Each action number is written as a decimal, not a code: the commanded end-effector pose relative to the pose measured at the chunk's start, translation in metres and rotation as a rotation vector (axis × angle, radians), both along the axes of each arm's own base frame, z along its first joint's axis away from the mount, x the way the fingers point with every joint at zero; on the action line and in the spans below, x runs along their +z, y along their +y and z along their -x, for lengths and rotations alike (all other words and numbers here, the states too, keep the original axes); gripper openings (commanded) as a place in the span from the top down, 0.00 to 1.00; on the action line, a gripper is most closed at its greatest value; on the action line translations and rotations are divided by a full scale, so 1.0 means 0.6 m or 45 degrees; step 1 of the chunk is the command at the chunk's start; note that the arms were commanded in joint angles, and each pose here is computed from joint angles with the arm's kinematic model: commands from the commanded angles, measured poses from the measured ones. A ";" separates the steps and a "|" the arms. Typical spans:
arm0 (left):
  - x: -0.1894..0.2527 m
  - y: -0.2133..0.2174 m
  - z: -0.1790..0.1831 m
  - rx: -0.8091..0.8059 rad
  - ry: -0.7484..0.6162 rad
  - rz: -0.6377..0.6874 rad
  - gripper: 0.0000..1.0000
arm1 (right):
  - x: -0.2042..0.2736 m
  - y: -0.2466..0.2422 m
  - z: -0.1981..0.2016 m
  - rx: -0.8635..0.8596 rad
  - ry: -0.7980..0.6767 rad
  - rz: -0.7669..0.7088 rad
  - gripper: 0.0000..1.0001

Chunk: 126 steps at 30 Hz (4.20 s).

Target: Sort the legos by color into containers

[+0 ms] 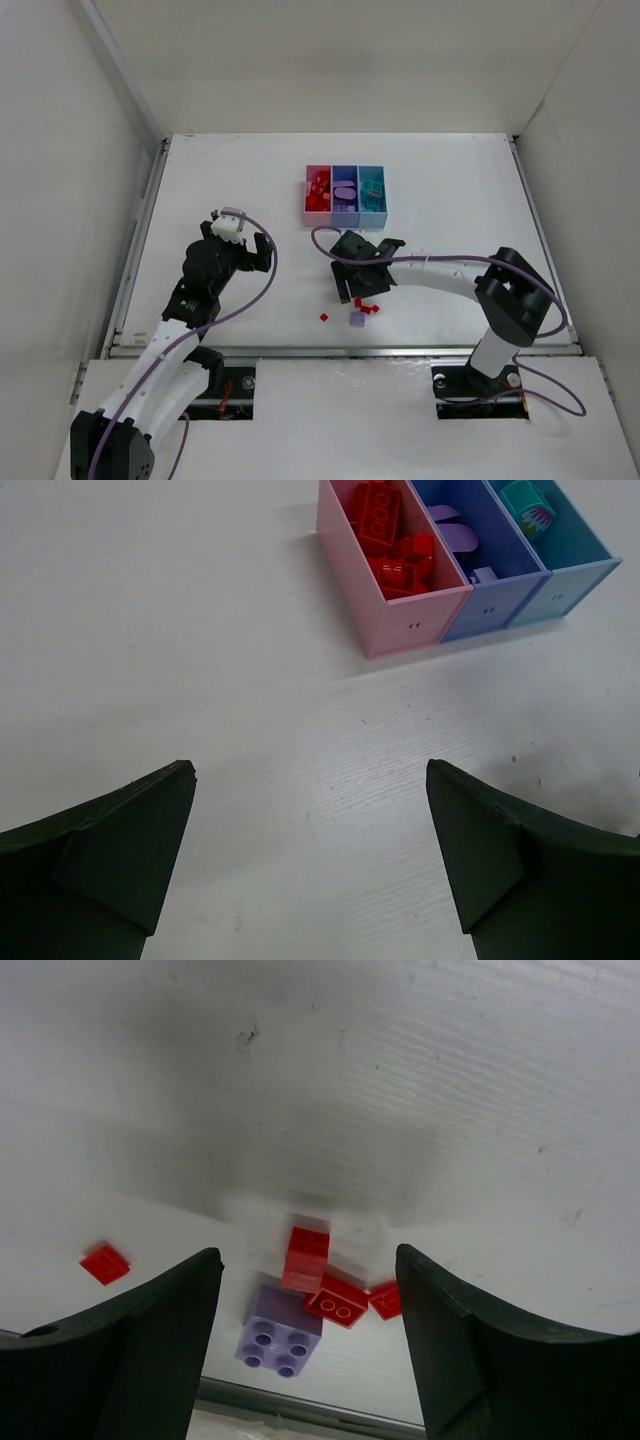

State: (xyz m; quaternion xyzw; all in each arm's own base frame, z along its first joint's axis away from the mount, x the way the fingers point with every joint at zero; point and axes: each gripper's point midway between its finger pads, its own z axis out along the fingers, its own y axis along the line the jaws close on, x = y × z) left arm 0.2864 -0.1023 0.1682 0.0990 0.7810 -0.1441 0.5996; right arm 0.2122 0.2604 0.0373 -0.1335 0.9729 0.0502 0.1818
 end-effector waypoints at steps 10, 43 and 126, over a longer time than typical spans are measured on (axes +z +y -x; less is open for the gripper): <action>0.034 -0.004 -0.001 -0.016 -0.093 0.040 0.01 | -0.039 0.026 0.011 -0.052 -0.001 -0.064 0.53; 0.003 0.009 -0.008 0.029 -0.026 0.001 0.01 | 0.233 0.169 -0.509 -0.107 -0.775 -0.201 1.00; -0.279 -0.229 0.238 -2.417 0.315 -1.383 0.58 | 0.235 -0.137 -0.096 -0.033 -0.484 -0.425 0.06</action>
